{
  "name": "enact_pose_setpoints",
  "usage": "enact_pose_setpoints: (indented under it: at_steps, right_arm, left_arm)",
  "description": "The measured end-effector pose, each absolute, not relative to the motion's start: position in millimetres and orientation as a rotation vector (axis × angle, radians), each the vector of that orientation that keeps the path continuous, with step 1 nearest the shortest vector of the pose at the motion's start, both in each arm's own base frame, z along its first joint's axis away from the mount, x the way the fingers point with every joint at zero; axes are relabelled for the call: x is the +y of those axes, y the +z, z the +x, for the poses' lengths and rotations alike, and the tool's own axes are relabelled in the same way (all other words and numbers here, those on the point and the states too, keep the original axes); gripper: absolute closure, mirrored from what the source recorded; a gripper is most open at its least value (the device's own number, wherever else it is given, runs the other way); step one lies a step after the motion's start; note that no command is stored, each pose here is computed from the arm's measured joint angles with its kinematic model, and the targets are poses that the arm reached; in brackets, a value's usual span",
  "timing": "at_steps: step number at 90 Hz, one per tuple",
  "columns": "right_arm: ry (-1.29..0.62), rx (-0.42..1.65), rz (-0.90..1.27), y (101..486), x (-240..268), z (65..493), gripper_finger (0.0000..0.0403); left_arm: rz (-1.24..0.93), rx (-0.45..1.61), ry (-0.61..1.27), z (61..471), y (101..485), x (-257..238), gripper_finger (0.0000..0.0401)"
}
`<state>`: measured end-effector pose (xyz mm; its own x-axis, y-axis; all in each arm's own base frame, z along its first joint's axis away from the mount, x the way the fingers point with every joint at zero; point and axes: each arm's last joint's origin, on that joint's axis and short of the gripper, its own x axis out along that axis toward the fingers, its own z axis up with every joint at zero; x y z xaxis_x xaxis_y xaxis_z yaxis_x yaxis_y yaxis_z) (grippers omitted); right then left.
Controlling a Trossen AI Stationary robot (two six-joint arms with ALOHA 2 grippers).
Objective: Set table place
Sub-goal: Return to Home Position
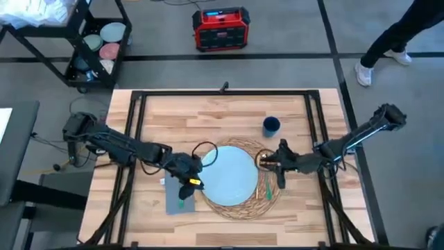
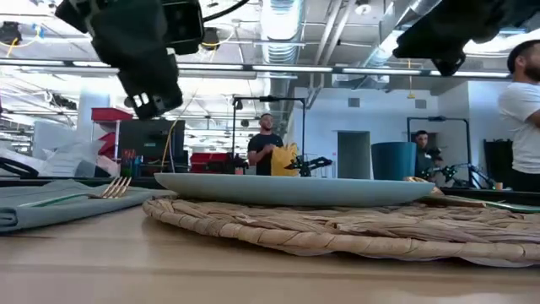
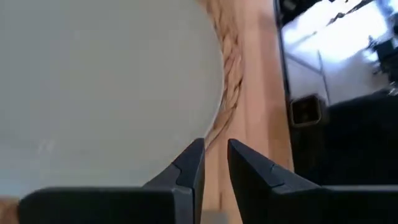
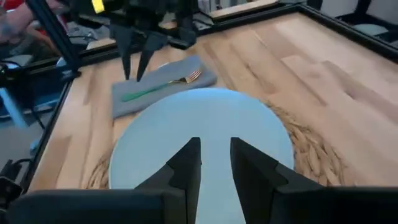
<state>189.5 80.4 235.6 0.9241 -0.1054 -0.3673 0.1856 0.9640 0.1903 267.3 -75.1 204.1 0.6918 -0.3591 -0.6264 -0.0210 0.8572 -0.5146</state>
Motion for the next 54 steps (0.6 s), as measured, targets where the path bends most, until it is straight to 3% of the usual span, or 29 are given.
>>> enact_pose_setpoints:
  at_steps: [20, 54]
  right_arm:
    - [-0.099, 0.341, 0.477, 213.4, 78.2, 171.3, 0.0329]
    - [0.064, 0.164, 0.524, 165.6, 77.9, 142.9, 0.0329]
  left_arm:
    - [-0.665, 0.266, -0.440, 250.0, 190.2, -76.7, 0.0349]
    - [-0.731, 0.421, -0.435, 206.7, 142.5, -81.1, 0.0349]
